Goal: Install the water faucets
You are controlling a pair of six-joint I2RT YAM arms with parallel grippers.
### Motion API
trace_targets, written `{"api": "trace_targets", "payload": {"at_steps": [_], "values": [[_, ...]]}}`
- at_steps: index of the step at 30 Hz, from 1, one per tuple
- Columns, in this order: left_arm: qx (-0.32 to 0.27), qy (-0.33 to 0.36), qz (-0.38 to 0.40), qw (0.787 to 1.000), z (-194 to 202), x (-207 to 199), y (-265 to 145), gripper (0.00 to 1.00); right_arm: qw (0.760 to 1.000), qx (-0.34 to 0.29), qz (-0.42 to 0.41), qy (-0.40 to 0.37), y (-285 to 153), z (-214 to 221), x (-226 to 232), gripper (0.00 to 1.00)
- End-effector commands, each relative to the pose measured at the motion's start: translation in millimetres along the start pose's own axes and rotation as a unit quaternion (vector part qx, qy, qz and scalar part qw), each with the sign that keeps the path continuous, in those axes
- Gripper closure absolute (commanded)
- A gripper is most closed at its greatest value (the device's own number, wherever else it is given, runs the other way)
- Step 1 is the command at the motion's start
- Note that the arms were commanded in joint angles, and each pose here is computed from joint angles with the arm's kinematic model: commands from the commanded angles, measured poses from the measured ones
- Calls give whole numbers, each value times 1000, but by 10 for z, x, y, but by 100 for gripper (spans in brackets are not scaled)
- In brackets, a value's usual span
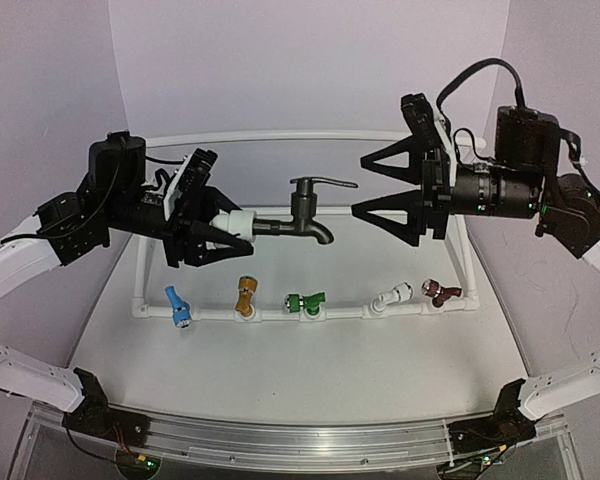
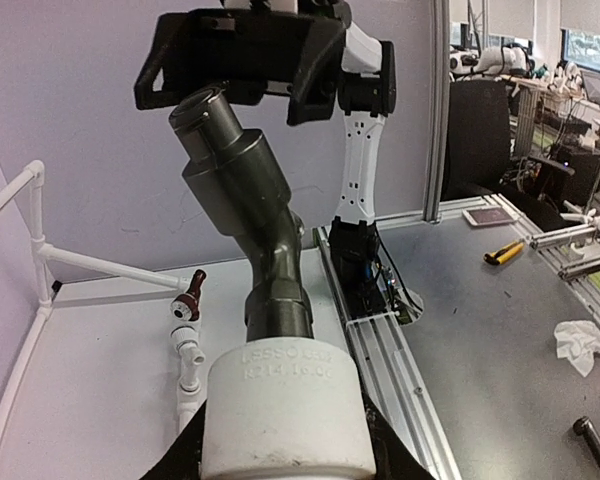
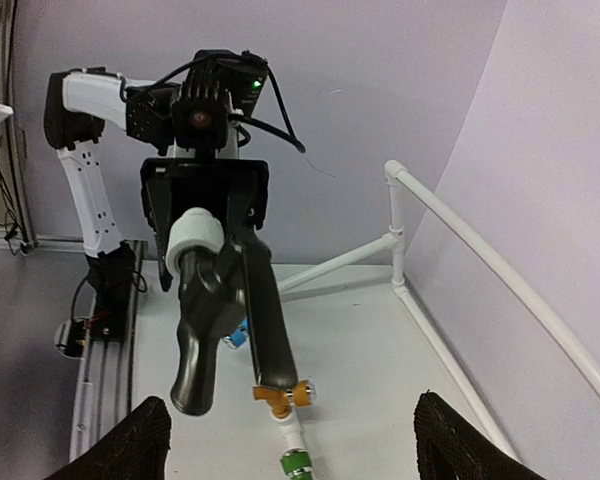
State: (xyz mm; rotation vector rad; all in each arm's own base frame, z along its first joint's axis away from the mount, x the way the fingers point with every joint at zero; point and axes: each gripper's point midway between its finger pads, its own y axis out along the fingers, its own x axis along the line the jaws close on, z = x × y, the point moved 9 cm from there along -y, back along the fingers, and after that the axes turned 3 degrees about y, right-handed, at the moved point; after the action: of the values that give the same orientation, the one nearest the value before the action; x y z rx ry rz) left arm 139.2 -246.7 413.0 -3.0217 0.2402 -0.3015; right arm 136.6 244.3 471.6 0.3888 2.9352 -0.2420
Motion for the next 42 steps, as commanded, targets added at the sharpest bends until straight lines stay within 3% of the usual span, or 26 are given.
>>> {"api": "trace_targets", "payload": {"at_steps": [1, 7, 14, 24, 34, 42], "values": [[-3, 97, 2, 995, -146, -86, -65, 100, 994, 18, -79, 75, 69, -81, 68, 19], [5, 113, -8, 994, -120, -90, -2, 100, 985, 44, -144, 86, 248, -33, 111, 25], [27, 114, -7, 993, -60, -68, 53, 100, 983, 66, -155, 79, 368, -5, 82, 40], [45, 112, -20, 993, -21, -15, 128, 100, 983, 102, -150, 18, 485, 78, 118, 54], [72, 112, -4, 991, 45, -31, 181, 100, 976, 175, -130, -11, 672, 250, 132, 44], [101, 124, -16, 987, 136, -19, 221, 100, 967, 213, -140, -26, 752, 332, 162, 56]]}}
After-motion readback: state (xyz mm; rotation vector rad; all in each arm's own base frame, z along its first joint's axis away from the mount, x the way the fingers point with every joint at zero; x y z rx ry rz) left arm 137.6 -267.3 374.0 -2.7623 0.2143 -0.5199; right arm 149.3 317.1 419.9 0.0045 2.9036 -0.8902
